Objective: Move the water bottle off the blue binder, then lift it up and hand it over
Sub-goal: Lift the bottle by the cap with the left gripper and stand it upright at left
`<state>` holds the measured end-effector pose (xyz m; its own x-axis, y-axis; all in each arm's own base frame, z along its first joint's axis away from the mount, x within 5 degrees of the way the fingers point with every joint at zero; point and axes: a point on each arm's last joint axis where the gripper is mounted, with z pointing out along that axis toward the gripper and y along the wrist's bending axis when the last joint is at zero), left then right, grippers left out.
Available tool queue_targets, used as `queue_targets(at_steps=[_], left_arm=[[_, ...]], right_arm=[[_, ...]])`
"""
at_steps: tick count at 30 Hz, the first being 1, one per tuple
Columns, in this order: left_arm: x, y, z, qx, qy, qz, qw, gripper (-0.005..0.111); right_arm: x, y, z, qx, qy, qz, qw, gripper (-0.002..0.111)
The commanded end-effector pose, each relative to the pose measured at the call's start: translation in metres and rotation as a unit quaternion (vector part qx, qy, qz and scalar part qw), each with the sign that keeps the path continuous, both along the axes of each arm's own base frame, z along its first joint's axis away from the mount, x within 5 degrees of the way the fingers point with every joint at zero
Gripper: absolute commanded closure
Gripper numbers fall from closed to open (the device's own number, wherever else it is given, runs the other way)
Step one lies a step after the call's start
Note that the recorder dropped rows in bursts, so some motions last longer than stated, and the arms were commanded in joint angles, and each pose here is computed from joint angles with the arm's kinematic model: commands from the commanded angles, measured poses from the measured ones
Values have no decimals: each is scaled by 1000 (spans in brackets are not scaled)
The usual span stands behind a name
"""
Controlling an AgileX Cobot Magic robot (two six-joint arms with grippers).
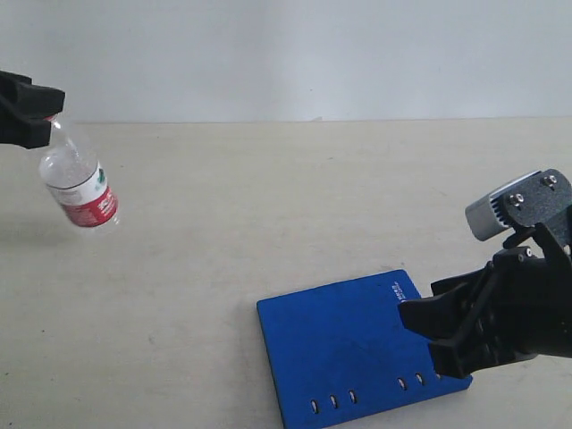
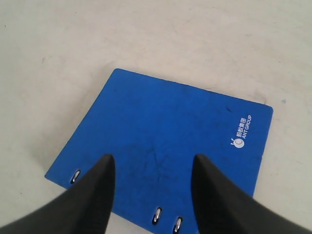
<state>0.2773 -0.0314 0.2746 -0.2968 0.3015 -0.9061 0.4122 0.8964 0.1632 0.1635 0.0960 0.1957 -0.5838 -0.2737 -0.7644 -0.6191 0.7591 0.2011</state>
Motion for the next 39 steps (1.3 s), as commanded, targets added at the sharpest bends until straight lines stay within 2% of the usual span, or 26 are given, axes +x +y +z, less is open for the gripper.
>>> queue_targets(at_steps=[1,13,15,21,23,32,39], left_arm=[[8,-1,-5,-10,10,-2,1000,100],[17,-1,-23,-10,42,-2,999,100],[17,-2,-23,-13,42,-7,999,93],[18,0,-23,-7,41,4,999,56],[19,2,-23,-1,43,15,999,52],[21,4,-19,6,38,27,999,52],[9,11,14,19,-16,59,998,52]], right_arm=[[0,-1,-1,-4,-1,0,1000,64],[-1,0,-1,-2,0,3,1000,64],[-1,0,-1,-2,0,3,1000,64],[-1,0,-1,-1,1,2,1000,64],[-1,0,-1,-1,1,2,1000,64],[-1,0,-1,1,2,5,1000,64],[-1,1,-1,2,2,6,1000,64]])
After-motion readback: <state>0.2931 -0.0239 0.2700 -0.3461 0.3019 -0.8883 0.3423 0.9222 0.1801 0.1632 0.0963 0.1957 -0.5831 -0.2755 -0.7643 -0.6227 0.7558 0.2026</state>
